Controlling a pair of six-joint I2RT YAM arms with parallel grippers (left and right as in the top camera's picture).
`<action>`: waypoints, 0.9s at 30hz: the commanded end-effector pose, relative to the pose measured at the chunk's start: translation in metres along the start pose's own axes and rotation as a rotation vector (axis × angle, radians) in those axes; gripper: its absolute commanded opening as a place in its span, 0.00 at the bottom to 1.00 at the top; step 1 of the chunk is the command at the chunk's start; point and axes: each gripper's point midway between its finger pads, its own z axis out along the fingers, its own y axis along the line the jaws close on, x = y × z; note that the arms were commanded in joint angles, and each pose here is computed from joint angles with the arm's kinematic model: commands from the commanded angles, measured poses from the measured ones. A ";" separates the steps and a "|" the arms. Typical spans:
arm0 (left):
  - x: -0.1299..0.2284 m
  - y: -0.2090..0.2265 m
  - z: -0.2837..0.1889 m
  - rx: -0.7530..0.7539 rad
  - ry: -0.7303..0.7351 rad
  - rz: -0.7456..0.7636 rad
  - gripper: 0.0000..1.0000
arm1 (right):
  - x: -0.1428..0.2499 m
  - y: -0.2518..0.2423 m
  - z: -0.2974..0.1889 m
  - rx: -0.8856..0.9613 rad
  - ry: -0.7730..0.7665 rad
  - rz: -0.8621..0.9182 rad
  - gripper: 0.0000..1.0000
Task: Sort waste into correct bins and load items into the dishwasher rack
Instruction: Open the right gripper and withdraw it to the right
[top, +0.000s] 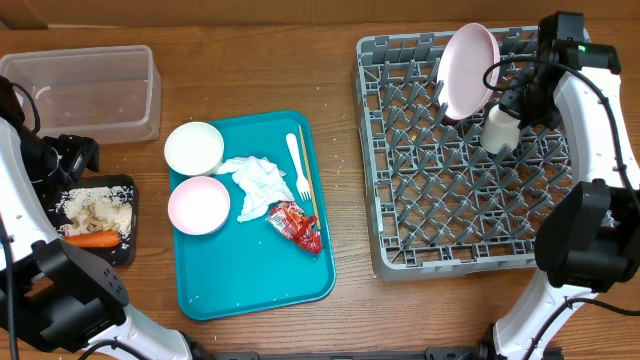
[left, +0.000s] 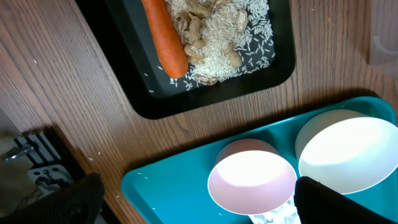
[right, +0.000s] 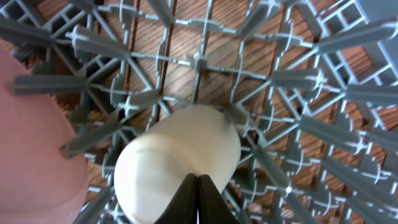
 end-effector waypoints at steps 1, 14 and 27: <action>0.001 0.002 -0.006 0.008 -0.021 0.003 1.00 | 0.009 -0.011 0.011 0.036 0.034 -0.001 0.04; 0.001 0.002 -0.006 0.007 -0.022 0.003 1.00 | -0.009 -0.018 -0.072 0.035 -0.011 0.011 0.04; 0.001 0.002 -0.006 0.008 -0.021 0.003 1.00 | 0.019 0.002 -0.232 -0.270 -0.172 0.003 1.00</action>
